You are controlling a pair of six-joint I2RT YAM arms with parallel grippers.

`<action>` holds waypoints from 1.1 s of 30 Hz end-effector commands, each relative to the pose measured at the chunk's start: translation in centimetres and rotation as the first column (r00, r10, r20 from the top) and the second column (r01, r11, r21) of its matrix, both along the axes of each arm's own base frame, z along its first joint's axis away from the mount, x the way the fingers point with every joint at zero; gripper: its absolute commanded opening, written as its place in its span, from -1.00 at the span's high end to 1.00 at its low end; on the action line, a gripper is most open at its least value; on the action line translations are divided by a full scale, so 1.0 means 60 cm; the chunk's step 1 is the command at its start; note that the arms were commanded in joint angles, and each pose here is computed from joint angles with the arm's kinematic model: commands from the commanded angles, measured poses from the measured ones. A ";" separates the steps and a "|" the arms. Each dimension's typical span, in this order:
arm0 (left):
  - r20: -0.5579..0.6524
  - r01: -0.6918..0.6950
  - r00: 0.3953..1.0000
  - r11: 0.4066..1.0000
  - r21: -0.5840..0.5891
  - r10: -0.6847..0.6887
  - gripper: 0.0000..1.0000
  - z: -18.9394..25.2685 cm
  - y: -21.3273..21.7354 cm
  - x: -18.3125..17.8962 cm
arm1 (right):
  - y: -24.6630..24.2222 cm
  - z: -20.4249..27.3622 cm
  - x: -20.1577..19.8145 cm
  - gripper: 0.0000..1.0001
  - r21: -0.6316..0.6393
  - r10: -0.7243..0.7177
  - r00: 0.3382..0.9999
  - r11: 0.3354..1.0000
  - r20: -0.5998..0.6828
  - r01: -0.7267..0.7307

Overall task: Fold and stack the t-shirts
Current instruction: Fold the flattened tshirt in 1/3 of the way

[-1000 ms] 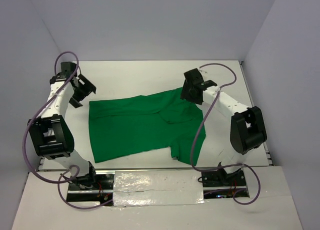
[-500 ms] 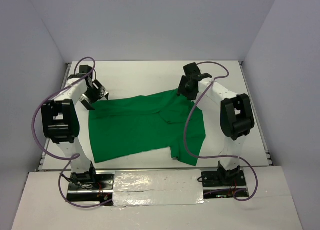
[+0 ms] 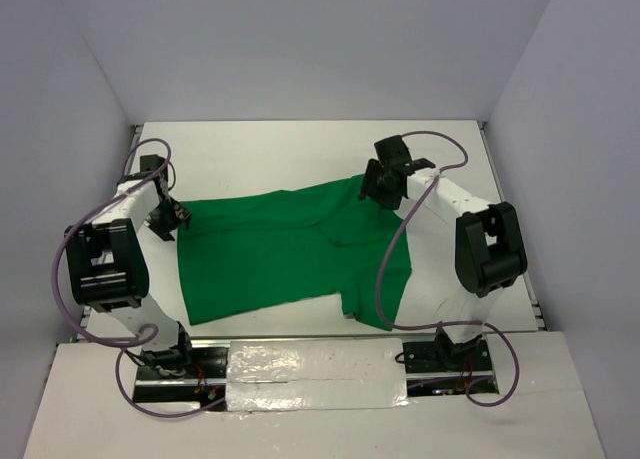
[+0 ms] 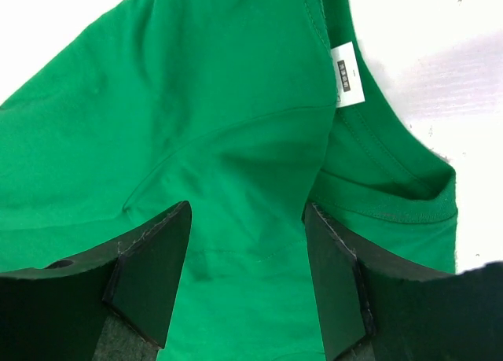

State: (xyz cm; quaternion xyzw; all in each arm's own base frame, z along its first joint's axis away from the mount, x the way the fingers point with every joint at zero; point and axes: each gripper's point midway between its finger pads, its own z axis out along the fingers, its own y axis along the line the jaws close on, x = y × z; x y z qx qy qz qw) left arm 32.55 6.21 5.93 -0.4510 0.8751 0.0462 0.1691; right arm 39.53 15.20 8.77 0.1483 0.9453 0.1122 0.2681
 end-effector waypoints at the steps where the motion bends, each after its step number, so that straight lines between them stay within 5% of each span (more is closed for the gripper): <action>1: 0.036 -0.024 0.999 1.000 0.002 0.024 -0.11 -0.007 0.003 0.019 | 0.002 0.032 0.008 -0.34 0.022 0.002 0.998 1.000 0.067 -0.003; 5: 0.019 -0.022 1.000 1.000 -0.018 0.022 0.20 -0.026 -0.002 0.023 | 0.002 0.031 0.007 -0.34 0.022 0.002 0.998 1.000 0.067 -0.003; 16: 0.007 -0.052 0.999 0.999 0.000 0.052 0.07 -0.050 0.006 0.027 | 0.004 0.014 0.002 -0.34 0.027 0.008 0.999 1.000 0.049 -0.009; 33: 0.027 -0.066 0.997 0.998 0.016 0.065 0.38 -0.036 0.012 0.036 | -0.003 0.014 -0.009 -0.33 0.021 -0.002 0.999 1.000 0.048 0.001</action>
